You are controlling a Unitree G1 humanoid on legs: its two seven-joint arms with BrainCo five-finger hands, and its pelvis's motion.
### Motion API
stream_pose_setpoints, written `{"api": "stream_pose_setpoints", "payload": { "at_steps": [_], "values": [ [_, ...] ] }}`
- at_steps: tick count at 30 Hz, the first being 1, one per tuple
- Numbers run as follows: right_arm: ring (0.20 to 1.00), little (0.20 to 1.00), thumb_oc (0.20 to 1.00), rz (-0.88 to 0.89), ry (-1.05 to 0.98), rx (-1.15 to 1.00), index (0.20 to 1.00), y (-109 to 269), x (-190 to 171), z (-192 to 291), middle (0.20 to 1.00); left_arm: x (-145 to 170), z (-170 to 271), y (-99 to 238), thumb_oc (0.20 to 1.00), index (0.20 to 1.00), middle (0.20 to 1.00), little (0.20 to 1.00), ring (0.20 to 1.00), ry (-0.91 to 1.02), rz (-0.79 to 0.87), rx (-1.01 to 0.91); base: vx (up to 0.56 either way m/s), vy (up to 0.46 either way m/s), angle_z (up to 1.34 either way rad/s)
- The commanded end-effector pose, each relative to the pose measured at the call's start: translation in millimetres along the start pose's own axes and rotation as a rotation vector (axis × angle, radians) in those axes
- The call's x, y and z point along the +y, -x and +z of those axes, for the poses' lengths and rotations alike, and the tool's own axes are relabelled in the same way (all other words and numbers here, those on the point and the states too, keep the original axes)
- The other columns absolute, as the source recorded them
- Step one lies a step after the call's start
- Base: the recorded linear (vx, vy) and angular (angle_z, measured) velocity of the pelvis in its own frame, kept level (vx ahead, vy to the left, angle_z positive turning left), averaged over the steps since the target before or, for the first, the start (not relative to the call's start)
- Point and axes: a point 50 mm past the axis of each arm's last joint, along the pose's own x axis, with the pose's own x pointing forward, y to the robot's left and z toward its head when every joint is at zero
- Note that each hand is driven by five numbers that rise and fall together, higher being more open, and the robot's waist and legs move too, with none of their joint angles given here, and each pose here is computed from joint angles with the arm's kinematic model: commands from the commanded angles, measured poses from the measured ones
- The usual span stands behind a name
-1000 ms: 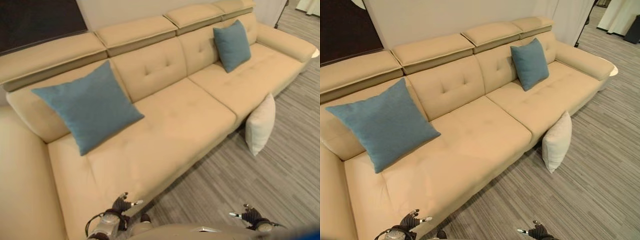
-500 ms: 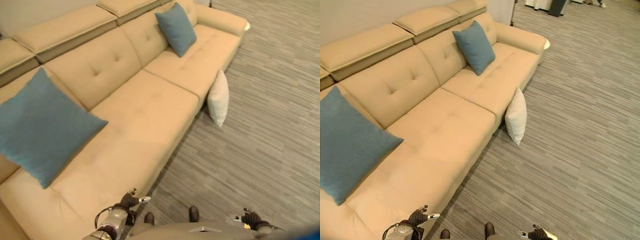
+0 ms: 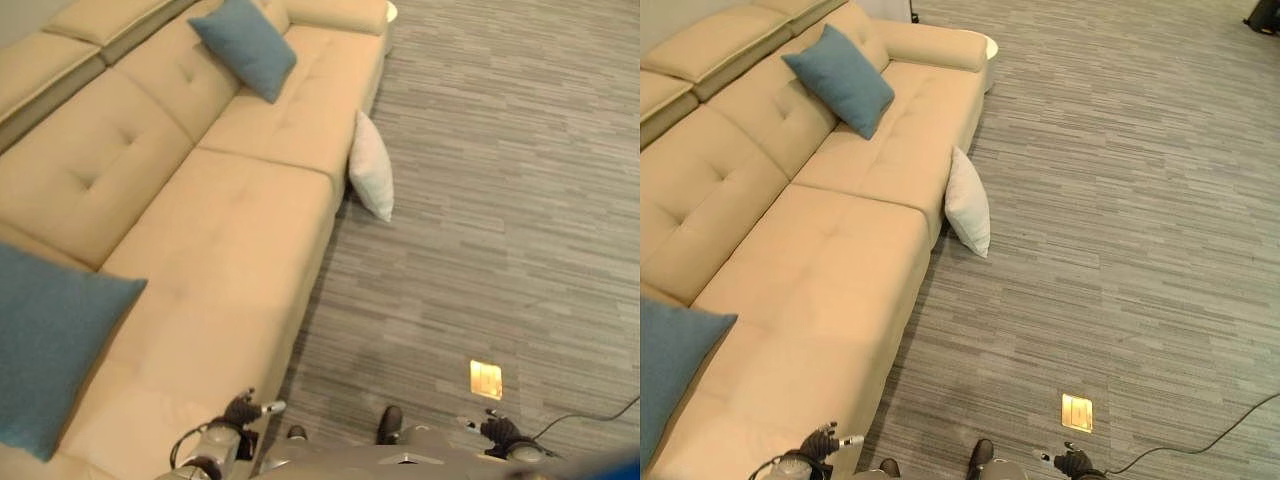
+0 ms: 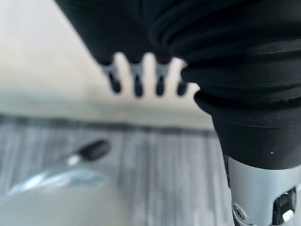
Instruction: Pick up all the scattered cushions and arrange them neatly on the sofa.
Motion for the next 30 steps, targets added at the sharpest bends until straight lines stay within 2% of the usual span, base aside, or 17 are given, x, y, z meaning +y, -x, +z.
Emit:
{"api": "stream_pose_setpoints", "payload": {
  "at_steps": [1,11,19,22,30],
  "values": [
    [1.000,1.000,1.000,-0.032,-0.013,-0.051,1.000,-3,-12,17,1.000,-10,32,-4,1.000,1.000,1.000,1.000,1.000,-0.024,-0.028,-0.095,0.05,-0.206,-0.15],
    [1.000,1.000,1.000,-0.033,0.037,-0.078,1.000,-4,-14,24,1.000,-21,36,-4,1.000,1.000,1.000,1.000,1.000,-0.030,-0.047,-0.113,0.13,-0.095,-0.36],
    [1.000,1.000,1.000,-0.006,0.094,-0.097,1.000,-5,-10,31,1.000,-18,21,-3,1.000,1.000,1.000,1.000,1.000,0.003,-0.030,-0.071,0.25,0.072,-0.56],
    [1.000,1.000,1.000,0.003,0.101,-0.157,1.000,-6,-4,51,1.000,-13,39,-4,1.000,1.000,1.000,1.000,1.000,-0.010,-0.017,-0.120,0.21,0.066,-0.75],
    [1.000,1.000,1.000,0.002,0.110,-0.207,1.000,-6,-1,66,1.000,-9,44,-5,1.000,1.000,1.000,1.000,1.000,-0.009,0.002,-0.134,0.22,-0.109,-0.01]
  ]
}}
